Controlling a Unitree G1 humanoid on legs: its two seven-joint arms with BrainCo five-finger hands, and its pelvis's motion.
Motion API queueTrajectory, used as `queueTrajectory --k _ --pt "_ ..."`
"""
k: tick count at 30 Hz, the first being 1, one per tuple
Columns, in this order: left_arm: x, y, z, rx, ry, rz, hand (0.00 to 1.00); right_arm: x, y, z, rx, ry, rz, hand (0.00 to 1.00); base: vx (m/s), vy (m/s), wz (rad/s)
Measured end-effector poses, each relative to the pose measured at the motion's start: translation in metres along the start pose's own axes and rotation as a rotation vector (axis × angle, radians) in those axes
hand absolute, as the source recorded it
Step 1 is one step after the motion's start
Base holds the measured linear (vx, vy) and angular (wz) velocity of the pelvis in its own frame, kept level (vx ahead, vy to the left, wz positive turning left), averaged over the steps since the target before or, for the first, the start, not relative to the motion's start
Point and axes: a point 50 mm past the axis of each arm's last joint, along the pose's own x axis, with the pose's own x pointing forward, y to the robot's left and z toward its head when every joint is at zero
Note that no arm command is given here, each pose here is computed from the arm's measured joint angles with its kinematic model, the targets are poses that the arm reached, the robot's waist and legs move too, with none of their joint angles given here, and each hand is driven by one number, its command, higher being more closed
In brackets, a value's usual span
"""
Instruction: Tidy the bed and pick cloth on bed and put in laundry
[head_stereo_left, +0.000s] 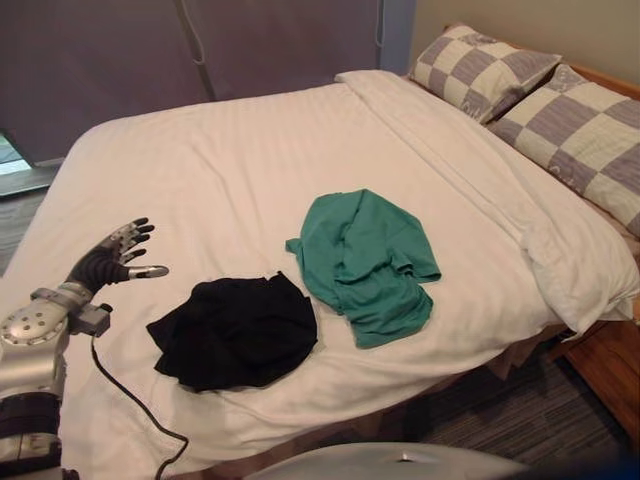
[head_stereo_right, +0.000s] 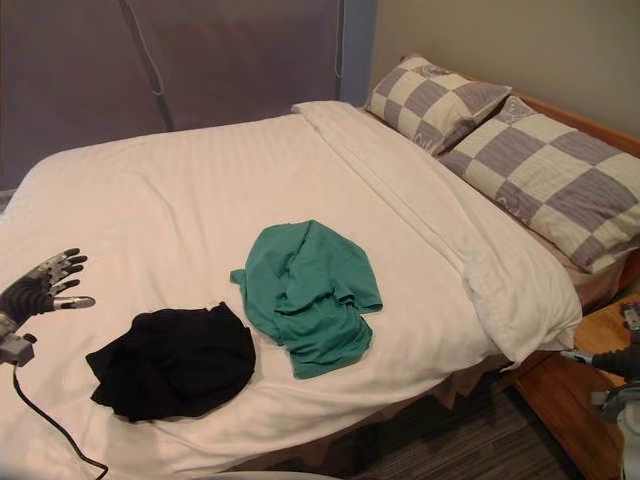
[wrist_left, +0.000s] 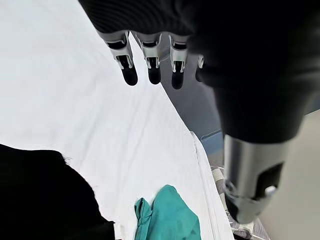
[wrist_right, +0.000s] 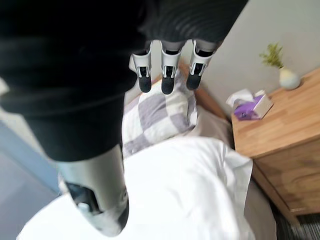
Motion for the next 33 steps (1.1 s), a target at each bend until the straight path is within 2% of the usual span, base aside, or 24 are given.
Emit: queueTrajectory --k 4,10,13,17,21,27,28,33 --pt "-0.001 -0.012 -0.018 -0.011 0.070 -0.061 0.00 0.002 0.017 0.004 0.041 -0.003 0.023 0.00 -0.05 0.006 0.01" --pt "-0.010 -0.078 -0.070 0.026 0.263 -0.214 0.00 -0.006 0.053 -0.001 0.105 0.031 0.095 0.00 0.04 0.001 -0.03" --pt "-0.013 -0.100 -0.082 0.139 0.327 -0.237 0.00 -0.008 0.067 0.003 0.111 0.026 0.131 0.00 0.03 0.003 -0.03" --pt "-0.003 -0.097 -0.072 0.291 0.270 -0.141 0.00 -0.005 0.074 0.025 0.121 -0.052 0.129 0.00 -0.06 0.003 -0.05" --pt "0.021 -0.077 -0.035 0.450 0.131 0.022 0.00 0.006 0.082 0.069 0.268 -0.170 0.091 0.00 -0.15 -0.042 -0.10" --pt "0.038 -0.057 0.003 0.530 0.013 0.219 0.00 0.003 0.081 0.102 0.364 -0.283 0.054 0.00 -0.07 -0.031 -0.05" --pt "0.038 -0.054 0.006 0.538 0.007 0.235 1.00 0.002 0.082 0.103 0.375 -0.289 0.052 0.00 -0.05 -0.042 -0.08" --pt "0.044 -0.055 0.023 0.508 -0.018 0.284 1.00 -0.006 0.096 0.109 0.489 -0.283 0.039 0.00 -0.05 -0.042 0.03"
